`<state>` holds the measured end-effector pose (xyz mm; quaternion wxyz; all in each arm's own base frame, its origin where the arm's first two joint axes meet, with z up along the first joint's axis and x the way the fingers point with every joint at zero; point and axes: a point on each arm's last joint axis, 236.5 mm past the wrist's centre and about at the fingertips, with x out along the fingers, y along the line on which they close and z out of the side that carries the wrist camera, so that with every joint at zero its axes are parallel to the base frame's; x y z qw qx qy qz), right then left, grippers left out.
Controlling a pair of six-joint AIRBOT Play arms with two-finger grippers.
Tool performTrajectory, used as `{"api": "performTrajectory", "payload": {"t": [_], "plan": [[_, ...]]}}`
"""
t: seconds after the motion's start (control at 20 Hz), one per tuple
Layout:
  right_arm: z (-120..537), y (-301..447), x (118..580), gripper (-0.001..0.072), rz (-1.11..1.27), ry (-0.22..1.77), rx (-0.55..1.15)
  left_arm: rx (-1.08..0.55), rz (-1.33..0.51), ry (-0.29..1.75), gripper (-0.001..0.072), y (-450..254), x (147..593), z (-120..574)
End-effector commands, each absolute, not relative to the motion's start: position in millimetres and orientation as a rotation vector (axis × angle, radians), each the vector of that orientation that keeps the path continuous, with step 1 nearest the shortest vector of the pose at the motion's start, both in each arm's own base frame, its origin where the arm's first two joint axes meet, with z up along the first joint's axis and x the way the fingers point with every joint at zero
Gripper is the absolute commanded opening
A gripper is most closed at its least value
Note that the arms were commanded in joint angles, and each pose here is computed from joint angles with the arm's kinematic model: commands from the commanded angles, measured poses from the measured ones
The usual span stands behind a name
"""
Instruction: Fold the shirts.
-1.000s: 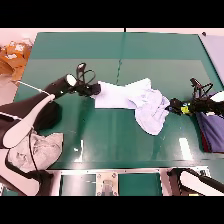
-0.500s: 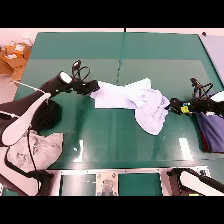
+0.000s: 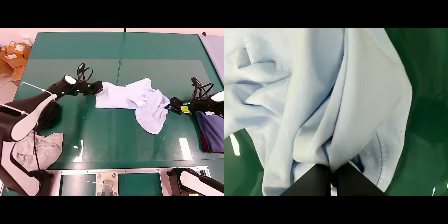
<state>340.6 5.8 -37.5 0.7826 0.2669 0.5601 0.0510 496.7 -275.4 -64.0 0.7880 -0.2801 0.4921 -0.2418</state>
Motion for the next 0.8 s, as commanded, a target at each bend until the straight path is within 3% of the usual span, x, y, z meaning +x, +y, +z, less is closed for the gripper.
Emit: {"api": "performTrajectory", "payload": {"t": [0.0,0.25,0.45,0.6,0.75], "plan": [[-24.6,-1.6,346.9,0.0017,0.101,1.188,0.591,-0.535,-0.67,1.099,0.0023,-275.2,473.3,-13.8],[68.7,-24.4,360.3,0.0017,0.109,1.099,0.621,-0.256,-0.428,0.935,0.0024,-161.2,438.7,127.5],[201.0,2.1,358.9,0.0017,0.213,0.785,0.582,-0.076,-0.33,0.586,0.0025,-108.5,381.2,265.3],[312.3,26.2,325.2,0.0017,0.267,0.489,0.466,-0.027,-0.348,0.387,0.0026,-99.7,330.0,335.1],[379.0,48.5,276.6,0.0017,0.285,0.307,0.347,0.015,-0.356,0.284,0.0027,-94.4,297.9,366.1]]}}
